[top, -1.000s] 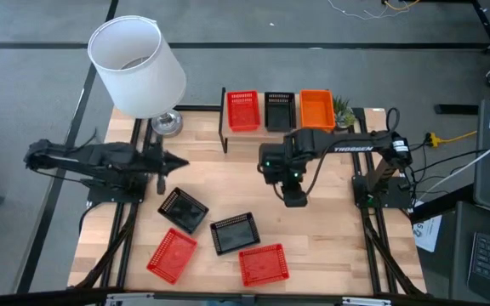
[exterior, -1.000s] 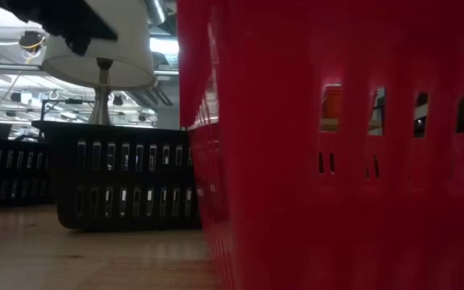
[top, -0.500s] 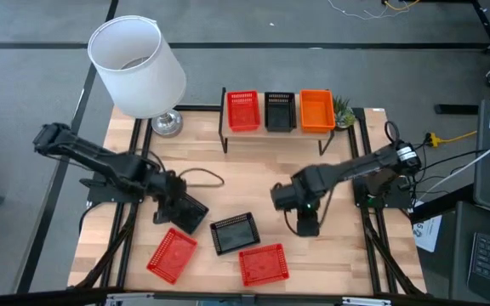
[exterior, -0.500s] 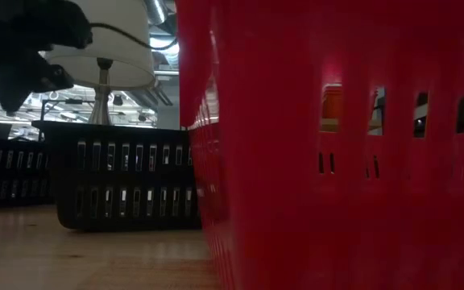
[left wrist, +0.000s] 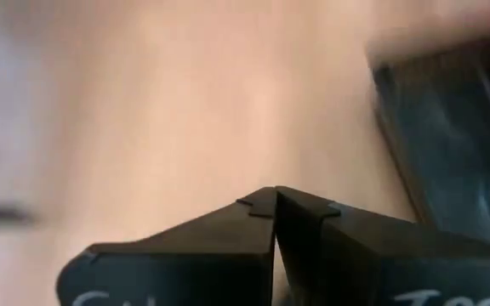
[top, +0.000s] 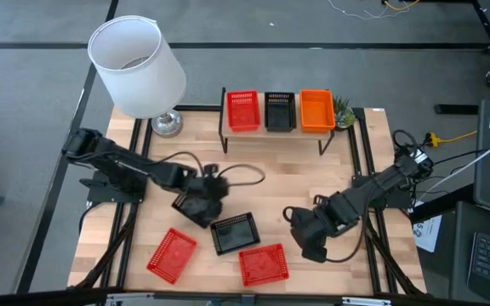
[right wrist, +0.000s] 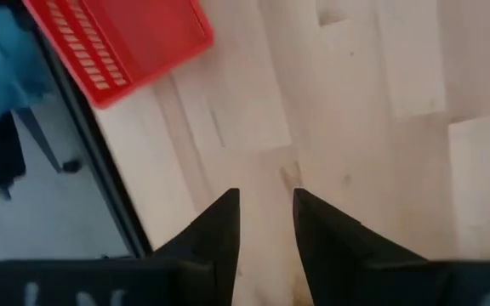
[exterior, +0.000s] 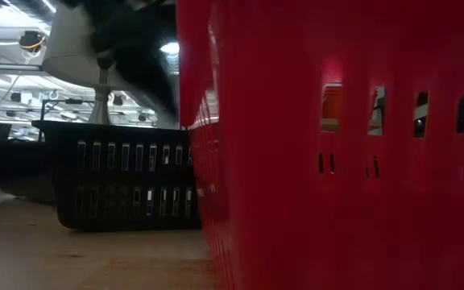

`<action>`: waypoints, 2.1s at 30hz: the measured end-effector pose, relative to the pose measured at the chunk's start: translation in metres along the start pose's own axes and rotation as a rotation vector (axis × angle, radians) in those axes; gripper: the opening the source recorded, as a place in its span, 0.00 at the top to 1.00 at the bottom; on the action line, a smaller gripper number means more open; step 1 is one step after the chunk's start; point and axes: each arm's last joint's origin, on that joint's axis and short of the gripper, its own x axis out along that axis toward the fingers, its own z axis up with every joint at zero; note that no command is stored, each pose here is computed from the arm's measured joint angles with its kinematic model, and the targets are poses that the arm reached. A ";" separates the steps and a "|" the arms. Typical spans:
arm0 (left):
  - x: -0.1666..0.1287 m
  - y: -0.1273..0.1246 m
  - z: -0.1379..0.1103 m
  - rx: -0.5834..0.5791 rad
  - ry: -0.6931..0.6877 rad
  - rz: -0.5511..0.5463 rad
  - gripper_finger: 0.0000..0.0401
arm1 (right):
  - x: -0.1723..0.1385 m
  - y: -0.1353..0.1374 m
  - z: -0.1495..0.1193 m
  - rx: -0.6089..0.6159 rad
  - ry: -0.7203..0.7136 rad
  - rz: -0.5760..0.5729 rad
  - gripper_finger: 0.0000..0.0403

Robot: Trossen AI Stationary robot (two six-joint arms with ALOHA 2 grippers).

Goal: Stack baskets on shelf by color
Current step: Move the bins to the center of the table

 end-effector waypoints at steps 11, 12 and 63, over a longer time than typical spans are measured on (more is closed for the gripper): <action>-0.069 -0.015 0.038 -0.092 0.342 -0.063 1.00 | 0.001 0.031 -0.030 0.000 -0.132 0.005 0.73; -0.075 -0.018 0.030 -0.112 0.428 -0.052 1.00 | 0.001 0.033 -0.032 -0.009 -0.147 0.002 0.73; -0.164 -0.167 -0.126 -0.691 0.900 -0.086 1.00 | 0.000 0.054 -0.049 -0.060 -0.332 0.030 0.73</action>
